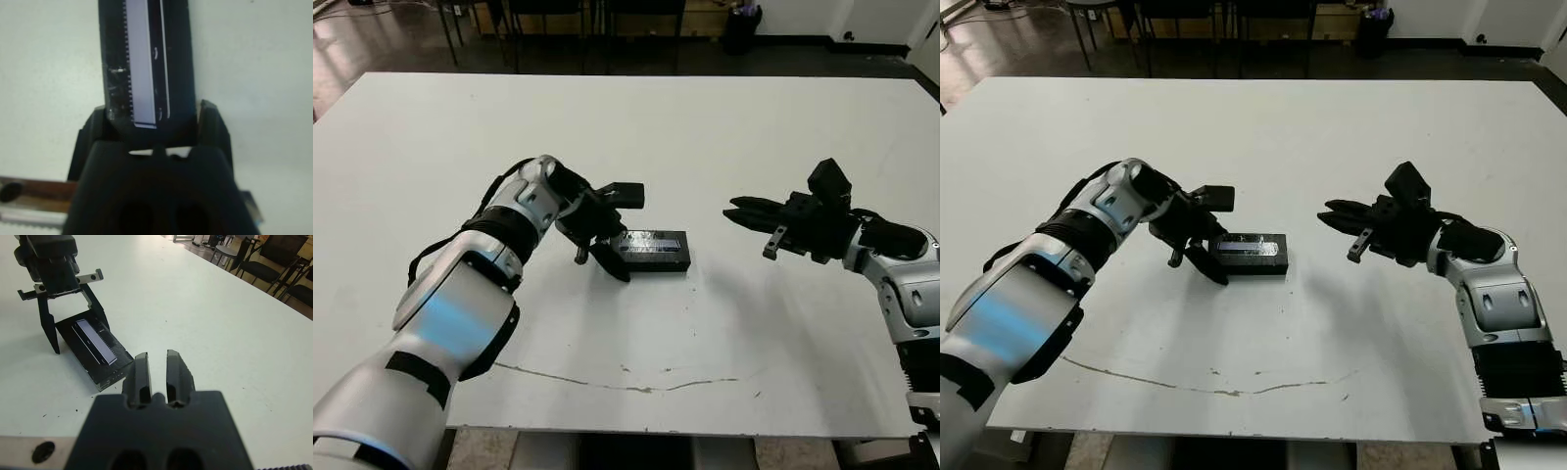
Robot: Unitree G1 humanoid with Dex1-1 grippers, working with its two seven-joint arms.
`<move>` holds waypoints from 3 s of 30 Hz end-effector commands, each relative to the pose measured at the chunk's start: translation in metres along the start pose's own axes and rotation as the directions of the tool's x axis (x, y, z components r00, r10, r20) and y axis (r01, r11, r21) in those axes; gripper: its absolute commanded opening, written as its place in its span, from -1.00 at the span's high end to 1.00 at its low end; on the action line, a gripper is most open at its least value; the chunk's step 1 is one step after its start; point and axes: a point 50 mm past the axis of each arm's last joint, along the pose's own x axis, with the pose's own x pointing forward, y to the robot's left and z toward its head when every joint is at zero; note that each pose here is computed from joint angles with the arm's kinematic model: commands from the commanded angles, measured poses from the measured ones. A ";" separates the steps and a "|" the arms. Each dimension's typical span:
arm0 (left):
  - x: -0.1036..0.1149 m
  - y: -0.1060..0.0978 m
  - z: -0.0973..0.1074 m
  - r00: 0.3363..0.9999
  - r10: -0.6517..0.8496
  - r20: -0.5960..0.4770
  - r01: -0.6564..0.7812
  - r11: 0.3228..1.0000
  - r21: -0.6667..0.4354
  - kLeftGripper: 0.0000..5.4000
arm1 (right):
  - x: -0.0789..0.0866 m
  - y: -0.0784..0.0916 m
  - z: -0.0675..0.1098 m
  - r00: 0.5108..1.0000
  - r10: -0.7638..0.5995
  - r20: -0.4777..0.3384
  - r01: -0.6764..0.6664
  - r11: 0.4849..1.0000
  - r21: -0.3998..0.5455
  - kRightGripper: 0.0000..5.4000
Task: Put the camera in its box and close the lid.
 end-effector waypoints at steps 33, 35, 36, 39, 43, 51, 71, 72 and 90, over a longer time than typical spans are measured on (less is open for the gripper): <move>-0.065 -0.063 -0.157 0.954 0.097 -0.283 -0.130 0.987 -0.100 -0.99 | 0.007 0.007 -0.005 1.000 0.026 -0.015 -0.026 0.999 0.035 1.00; -0.079 -0.064 -0.157 0.957 0.165 -0.239 -0.193 0.976 -0.101 -0.99 | 0.008 0.007 -0.004 1.000 0.024 -0.012 -0.024 0.999 0.033 1.00; -0.085 -0.064 -0.156 0.958 0.203 -0.202 -0.229 0.967 -0.110 -0.99 | 0.009 0.007 -0.003 1.000 0.024 -0.010 -0.024 0.999 0.030 1.00; -0.104 -0.065 -0.153 0.926 0.364 -0.097 -0.376 0.911 -0.172 -0.99 | 0.010 0.006 -0.002 1.000 0.027 0.005 -0.027 0.999 0.018 1.00; -0.115 -0.065 -0.135 0.787 0.614 0.051 -0.589 0.774 -0.232 -0.86 | 0.011 0.004 -0.003 1.000 0.014 0.020 -0.014 1.000 0.022 1.00; -0.087 -0.079 -0.062 0.265 0.884 0.386 -0.663 0.458 -0.593 -0.16 | 0.010 0.003 -0.004 0.994 -0.095 0.045 0.095 0.995 0.021 1.00; -0.001 -0.087 0.025 0.424 0.878 0.224 -0.465 0.423 -0.778 1.00 | 0.011 0.007 -0.005 0.982 -0.171 0.082 0.168 0.985 0.039 1.00; 0.003 -0.087 0.025 0.440 0.873 0.210 -0.454 0.418 -0.787 1.00 | 0.010 0.007 -0.006 0.982 -0.170 0.082 0.167 0.985 0.038 1.00; 0.042 -0.104 -0.009 0.658 0.753 0.005 -0.422 0.375 -0.825 1.00 | 0.011 0.011 -0.001 0.986 -0.154 0.060 0.152 0.988 0.042 1.00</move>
